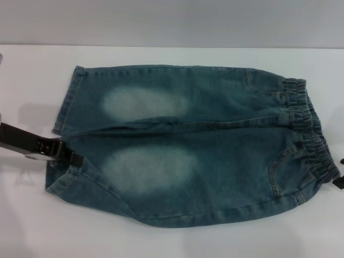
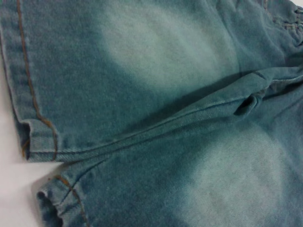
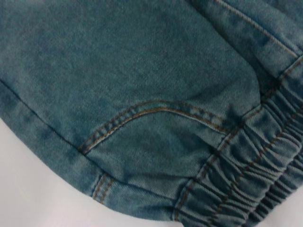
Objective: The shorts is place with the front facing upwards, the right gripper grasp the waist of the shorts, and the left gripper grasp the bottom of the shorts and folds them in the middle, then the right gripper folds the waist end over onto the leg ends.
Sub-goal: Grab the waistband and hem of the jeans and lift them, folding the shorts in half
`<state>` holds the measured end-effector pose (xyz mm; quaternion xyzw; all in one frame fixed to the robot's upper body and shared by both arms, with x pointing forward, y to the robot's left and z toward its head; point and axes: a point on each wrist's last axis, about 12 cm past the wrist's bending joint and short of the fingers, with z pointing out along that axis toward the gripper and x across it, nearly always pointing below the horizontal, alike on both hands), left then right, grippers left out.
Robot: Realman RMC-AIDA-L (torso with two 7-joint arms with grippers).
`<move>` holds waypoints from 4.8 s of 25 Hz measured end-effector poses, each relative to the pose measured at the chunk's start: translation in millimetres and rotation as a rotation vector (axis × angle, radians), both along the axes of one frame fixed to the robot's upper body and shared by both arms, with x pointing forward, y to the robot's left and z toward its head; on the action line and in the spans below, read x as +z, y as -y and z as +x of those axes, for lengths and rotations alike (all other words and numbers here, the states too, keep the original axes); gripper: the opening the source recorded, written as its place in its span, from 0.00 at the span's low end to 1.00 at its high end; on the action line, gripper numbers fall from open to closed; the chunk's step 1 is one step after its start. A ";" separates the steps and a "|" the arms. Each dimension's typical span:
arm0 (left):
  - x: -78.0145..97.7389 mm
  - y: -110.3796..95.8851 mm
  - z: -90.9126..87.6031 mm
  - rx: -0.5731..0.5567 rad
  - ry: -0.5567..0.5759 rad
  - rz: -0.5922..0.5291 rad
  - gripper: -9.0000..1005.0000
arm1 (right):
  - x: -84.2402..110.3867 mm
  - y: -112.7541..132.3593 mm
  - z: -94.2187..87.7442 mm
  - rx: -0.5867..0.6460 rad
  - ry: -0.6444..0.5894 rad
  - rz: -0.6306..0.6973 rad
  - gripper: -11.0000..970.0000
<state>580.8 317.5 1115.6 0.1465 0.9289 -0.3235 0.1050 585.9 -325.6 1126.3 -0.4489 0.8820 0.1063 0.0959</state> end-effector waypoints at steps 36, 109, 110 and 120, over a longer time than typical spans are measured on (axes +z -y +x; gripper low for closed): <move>-4.8 -2.5 -2.9 -0.004 0.009 0.003 0.02 | 10.4 -23.5 3.7 0.116 -0.033 -0.028 0.62; -8.0 1.1 -1.3 -0.003 0.038 0.001 0.02 | 9.8 -54.0 7.7 0.253 0.006 0.026 0.26; -7.6 0.7 -1.1 0.000 0.040 -0.001 0.02 | 9.2 -53.3 6.9 0.254 0.003 0.027 0.22; -2.8 -12.0 0.8 0.058 0.095 -0.042 0.02 | 1.8 -26.0 -12.3 0.185 0.005 0.161 0.01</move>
